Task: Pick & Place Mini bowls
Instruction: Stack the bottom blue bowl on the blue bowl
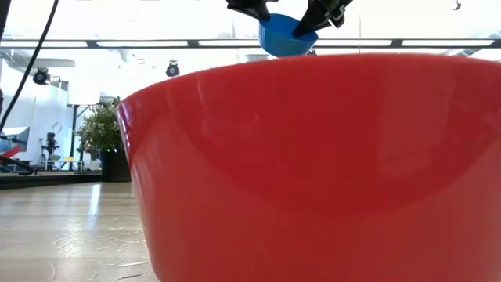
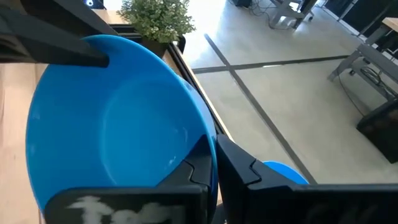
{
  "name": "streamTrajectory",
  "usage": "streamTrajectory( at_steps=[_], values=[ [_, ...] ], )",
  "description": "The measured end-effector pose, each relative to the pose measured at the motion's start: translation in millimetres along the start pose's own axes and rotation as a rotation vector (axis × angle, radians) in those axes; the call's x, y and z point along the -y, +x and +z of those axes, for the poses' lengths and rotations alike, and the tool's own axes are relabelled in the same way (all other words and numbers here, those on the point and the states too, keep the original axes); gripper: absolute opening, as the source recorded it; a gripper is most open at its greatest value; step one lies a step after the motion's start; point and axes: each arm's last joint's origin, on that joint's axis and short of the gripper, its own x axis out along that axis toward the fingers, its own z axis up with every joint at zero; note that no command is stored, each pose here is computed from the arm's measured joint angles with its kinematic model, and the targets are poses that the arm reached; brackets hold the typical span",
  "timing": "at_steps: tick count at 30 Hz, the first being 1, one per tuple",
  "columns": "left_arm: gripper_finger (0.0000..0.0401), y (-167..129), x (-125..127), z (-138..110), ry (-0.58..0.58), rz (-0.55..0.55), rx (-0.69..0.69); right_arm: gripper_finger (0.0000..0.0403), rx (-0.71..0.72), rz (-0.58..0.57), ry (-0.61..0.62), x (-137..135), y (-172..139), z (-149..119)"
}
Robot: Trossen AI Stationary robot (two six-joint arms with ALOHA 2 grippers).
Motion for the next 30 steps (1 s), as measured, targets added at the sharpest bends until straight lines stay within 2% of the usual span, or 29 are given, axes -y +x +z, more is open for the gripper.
streamTrajectory(
  at_steps=[7,16,25,30],
  values=[
    [0.0082,0.1,0.2,2.9,-0.024,-0.021,0.018,0.0008,-0.012,-0.006,0.007,2.3,0.4,-1.3],
    [0.0084,-7.9,-1.1,6.3,-0.034,-0.031,0.029,0.0008,-0.092,-0.054,0.04,22.7,-2.9,-3.3],
    [0.0084,-18.0,-7.5,13.3,-0.06,-0.046,0.049,0.0008,-0.163,-0.183,0.094,71.2,-13.3,4.8],
    [0.0084,-19.0,-9.3,14.5,-0.065,-0.047,0.051,0.0008,-0.243,-0.143,0.174,104.0,-4.1,1.7]
  ],
)
